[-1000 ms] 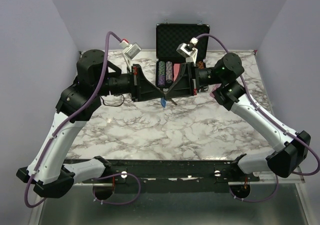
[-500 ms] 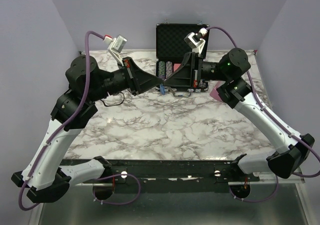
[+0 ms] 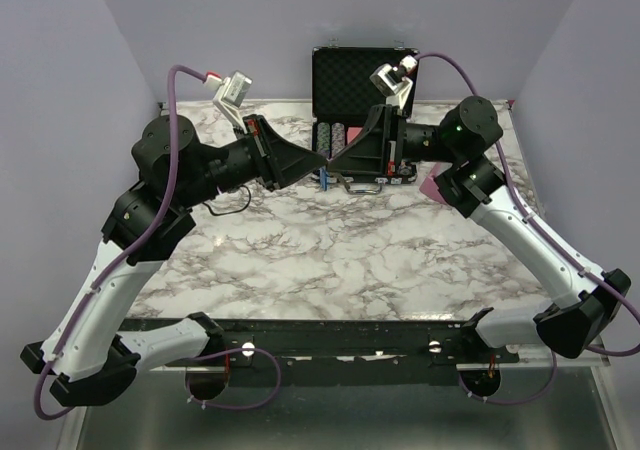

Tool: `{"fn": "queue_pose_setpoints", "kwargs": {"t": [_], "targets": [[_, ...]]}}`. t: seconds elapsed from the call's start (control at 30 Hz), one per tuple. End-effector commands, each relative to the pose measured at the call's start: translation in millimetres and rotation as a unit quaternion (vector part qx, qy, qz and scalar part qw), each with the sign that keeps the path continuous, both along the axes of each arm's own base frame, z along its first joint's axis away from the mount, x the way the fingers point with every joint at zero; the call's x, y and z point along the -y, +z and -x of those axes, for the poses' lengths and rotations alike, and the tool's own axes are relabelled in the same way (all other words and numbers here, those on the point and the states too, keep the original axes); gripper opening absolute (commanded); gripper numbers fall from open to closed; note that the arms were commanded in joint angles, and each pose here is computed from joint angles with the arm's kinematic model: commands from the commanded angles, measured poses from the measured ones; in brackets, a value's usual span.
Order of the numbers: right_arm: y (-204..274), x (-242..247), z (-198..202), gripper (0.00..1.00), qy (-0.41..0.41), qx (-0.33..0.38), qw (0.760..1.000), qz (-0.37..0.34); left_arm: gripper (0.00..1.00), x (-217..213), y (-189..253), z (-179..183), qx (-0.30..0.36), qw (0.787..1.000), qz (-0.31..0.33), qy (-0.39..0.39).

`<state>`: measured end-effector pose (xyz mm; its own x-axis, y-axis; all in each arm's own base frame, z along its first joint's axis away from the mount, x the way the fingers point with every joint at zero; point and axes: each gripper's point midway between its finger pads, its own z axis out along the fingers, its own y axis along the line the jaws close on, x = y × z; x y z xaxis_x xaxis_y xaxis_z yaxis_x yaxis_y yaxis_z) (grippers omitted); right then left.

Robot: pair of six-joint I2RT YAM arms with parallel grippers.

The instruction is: Remove the keys from the keyring

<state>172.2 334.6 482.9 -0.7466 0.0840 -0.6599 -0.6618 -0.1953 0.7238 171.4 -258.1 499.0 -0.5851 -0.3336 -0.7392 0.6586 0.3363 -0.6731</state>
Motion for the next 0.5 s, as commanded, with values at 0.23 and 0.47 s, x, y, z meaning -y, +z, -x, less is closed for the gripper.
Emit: {"fn": "queue_pose_setpoints", "kwargs": {"t": [0.23, 0.47], "targets": [[-15.8, 7.9, 27.9, 0.01, 0.057, 0.027, 0.998, 0.024, 0.57, -6.1, 3.5, 14.2, 0.034, 0.999, -0.010, -0.012], [-18.3, 13.6, 40.3, 0.01, 0.091, 0.033, 0.995, 0.033, 0.62, -1.6, -0.7, 28.1, 0.058, 0.994, -0.065, -0.072]]}}
